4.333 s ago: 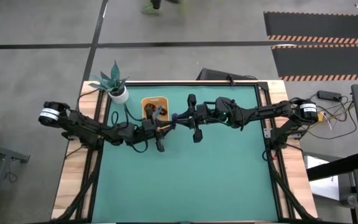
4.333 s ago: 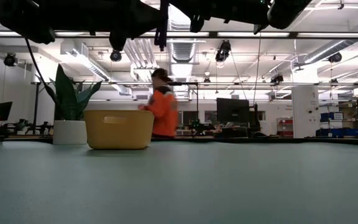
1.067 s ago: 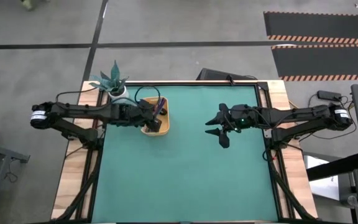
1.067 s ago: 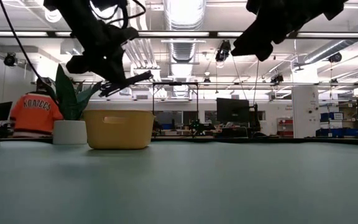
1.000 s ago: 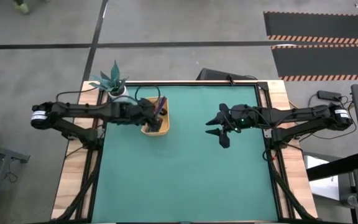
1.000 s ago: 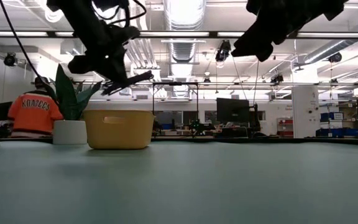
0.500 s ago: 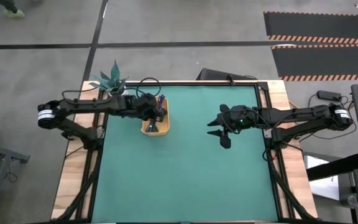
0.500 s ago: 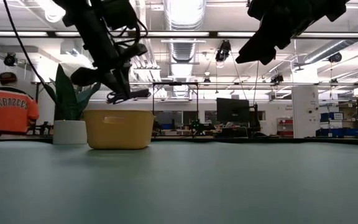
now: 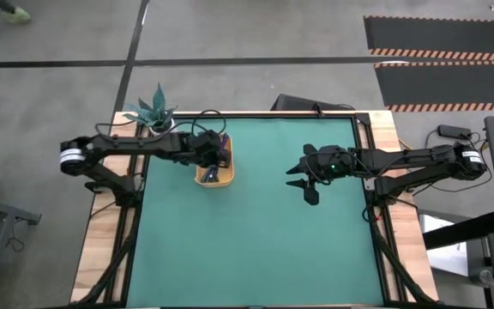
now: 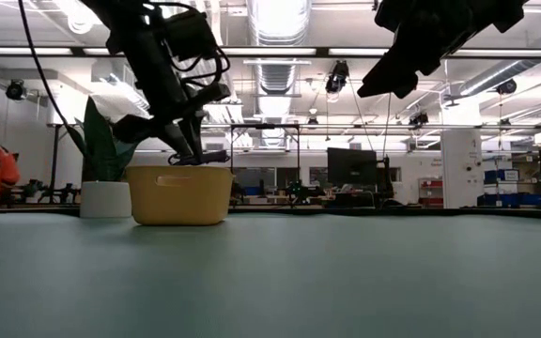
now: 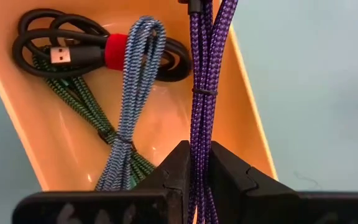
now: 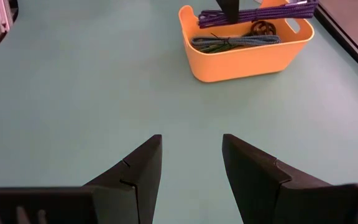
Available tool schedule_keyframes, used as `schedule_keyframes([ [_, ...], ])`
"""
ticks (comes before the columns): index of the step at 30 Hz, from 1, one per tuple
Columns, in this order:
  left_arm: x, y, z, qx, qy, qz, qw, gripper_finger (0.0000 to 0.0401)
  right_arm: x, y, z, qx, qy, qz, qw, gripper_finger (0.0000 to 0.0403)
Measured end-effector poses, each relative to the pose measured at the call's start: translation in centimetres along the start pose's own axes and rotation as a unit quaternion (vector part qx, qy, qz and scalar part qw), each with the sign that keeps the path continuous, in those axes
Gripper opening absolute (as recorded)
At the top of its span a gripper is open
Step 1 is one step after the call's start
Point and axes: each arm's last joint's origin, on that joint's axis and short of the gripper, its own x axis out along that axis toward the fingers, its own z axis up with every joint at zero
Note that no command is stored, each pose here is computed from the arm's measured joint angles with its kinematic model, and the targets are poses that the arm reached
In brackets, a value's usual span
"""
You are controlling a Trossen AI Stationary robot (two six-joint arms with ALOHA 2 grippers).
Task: Pick and place USB-C Cables
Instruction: Put the purple USB cable into the yellow bin
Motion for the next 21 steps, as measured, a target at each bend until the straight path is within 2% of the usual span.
schedule_keyframes([
  [10, 0.6, 0.2, 0.3, -0.031, 0.001, 0.011, 0.999, 0.0028, 0.1, 0.0, -0.2, 0.001, 0.003, 0.0, 1.0, 0.016],
  [21, 1.7, 0.3, 0.1, -0.036, 0.009, 0.025, 0.999, 0.0028, 0.1, 0.0, -0.3, 0.001, 0.005, -0.001, 1.0, 0.016],
])
